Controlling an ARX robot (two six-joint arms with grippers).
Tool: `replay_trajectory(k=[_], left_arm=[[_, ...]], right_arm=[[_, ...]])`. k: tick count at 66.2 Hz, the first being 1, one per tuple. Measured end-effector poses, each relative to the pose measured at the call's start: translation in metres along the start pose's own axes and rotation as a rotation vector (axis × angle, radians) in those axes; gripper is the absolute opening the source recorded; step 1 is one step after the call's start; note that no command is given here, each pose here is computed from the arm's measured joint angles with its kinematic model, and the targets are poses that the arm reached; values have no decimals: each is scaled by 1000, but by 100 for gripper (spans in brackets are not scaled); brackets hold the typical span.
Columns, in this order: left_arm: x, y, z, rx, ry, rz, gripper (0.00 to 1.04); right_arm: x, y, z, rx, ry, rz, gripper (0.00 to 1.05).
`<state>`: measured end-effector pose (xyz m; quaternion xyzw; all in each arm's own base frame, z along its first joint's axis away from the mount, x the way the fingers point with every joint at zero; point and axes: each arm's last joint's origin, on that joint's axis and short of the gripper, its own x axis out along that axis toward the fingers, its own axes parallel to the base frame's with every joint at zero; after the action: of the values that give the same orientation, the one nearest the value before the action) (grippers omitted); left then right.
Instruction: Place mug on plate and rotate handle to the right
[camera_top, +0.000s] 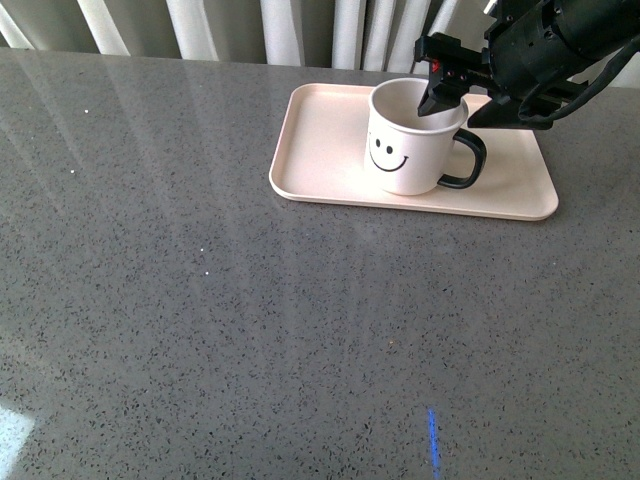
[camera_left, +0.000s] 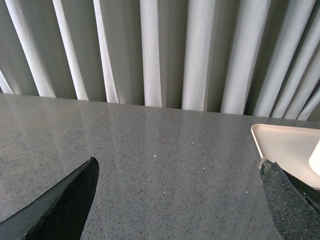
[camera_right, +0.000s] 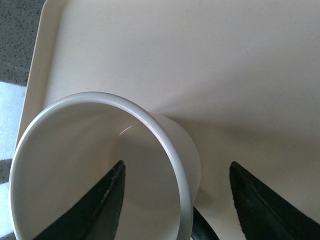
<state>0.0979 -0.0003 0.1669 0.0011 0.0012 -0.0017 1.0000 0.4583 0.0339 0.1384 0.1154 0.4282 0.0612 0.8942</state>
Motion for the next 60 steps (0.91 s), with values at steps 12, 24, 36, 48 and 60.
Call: replay_trajectory(k=[12, 24, 36, 48, 60], left_arm=[[0, 0, 0, 0, 0, 0, 95], [0, 0, 0, 0, 0, 0, 96], [0, 0, 0, 0, 0, 0, 95], [0, 0, 0, 0, 0, 0, 95], [0, 0, 0, 0, 0, 0, 95]], right_arm=[[0, 0, 0, 3, 8, -3, 27], [-1, 0, 2, -1, 16, -3, 1], [-4, -1, 6, -57, 26, -11, 2], [-12, -9, 19, -187, 31, -19, 2], [-21, -15, 36, -310, -4, 5, 2]])
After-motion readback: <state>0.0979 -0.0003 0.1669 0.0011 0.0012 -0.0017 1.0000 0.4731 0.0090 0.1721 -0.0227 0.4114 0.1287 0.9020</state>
